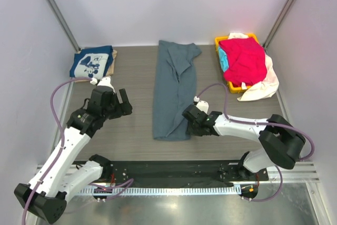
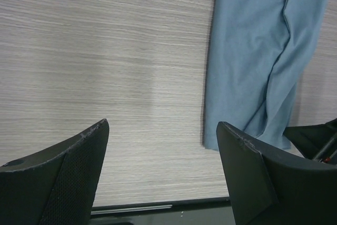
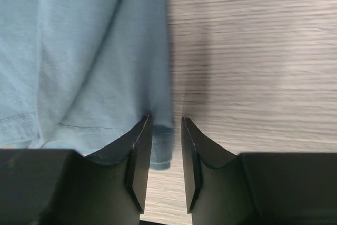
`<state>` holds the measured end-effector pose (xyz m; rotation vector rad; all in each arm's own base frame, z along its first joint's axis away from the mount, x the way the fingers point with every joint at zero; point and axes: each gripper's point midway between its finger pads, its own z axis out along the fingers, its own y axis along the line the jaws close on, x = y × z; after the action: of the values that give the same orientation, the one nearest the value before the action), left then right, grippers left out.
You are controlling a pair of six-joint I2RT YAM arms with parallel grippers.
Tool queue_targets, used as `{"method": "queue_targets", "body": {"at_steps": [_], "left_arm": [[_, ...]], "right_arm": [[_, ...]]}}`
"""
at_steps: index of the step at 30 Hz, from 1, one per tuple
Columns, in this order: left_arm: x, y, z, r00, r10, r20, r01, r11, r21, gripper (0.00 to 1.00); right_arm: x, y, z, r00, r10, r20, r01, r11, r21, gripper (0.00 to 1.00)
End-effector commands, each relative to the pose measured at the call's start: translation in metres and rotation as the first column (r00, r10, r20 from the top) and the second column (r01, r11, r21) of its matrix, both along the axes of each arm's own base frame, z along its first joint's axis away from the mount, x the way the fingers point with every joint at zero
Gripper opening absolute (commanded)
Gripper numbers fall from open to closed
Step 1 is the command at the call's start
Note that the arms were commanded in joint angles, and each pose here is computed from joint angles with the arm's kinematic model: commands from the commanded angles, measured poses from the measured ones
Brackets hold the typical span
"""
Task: Fold and stack the t-shirts
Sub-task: Fold the tshirt
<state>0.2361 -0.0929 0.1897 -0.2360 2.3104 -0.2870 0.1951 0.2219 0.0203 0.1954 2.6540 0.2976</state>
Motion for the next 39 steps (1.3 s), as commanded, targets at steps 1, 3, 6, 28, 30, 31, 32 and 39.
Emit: {"method": "queue_targets", "body": {"at_steps": [1, 3, 6, 28, 30, 31, 32, 39], "left_arm": [[-0.004, 0.008, 0.015, 0.999, -0.009, 0.049, 0.007, 0.999, 0.032, 0.84], [-0.003, 0.008, 0.016, 0.998, -0.012, 0.058, 0.01, 1.0, 0.03, 0.85], [-0.002, 0.008, 0.014, 0.999, -0.014, 0.048, 0.013, 0.999, 0.037, 0.85], [0.0, 0.001, 0.005, 0.999, -0.036, 0.005, 0.036, 0.999, 0.031, 0.85], [-0.002, -0.003, 0.002, 0.999, -0.047, -0.012, 0.047, 0.999, 0.013, 0.84], [-0.003, -0.005, 0.0, 0.999, -0.047, -0.018, 0.047, 0.999, -0.002, 0.84], [-0.003, -0.009, -0.001, 0.998, -0.057, -0.021, 0.056, 0.998, -0.017, 0.84], [-0.026, -0.061, -0.045, 0.98, -0.152, -0.131, 0.128, 0.976, -0.176, 0.84]], "right_arm": [[0.011, 0.017, 0.005, 0.999, -0.005, 0.037, 0.004, 1.0, 0.017, 0.34], [0.01, 0.017, 0.001, 1.0, -0.002, 0.03, 0.002, 1.0, 0.006, 0.26], [0.01, 0.016, 0.0, 0.999, -0.003, 0.032, 0.003, 1.0, 0.0, 0.01], [-0.092, -0.058, 0.013, 0.988, -0.154, -0.003, 0.153, 0.988, -0.031, 0.82], [-0.083, -0.058, 0.025, 0.988, -0.148, 0.046, 0.149, 0.988, -0.037, 0.86], [-0.076, -0.055, 0.034, 0.985, -0.15, 0.08, 0.153, 0.988, -0.029, 0.87], [-0.073, -0.054, 0.038, 0.984, -0.149, 0.099, 0.152, 0.988, -0.027, 0.88], [-0.05, -0.033, 0.044, 0.982, -0.112, 0.153, 0.115, 0.993, -0.008, 0.86]]}}
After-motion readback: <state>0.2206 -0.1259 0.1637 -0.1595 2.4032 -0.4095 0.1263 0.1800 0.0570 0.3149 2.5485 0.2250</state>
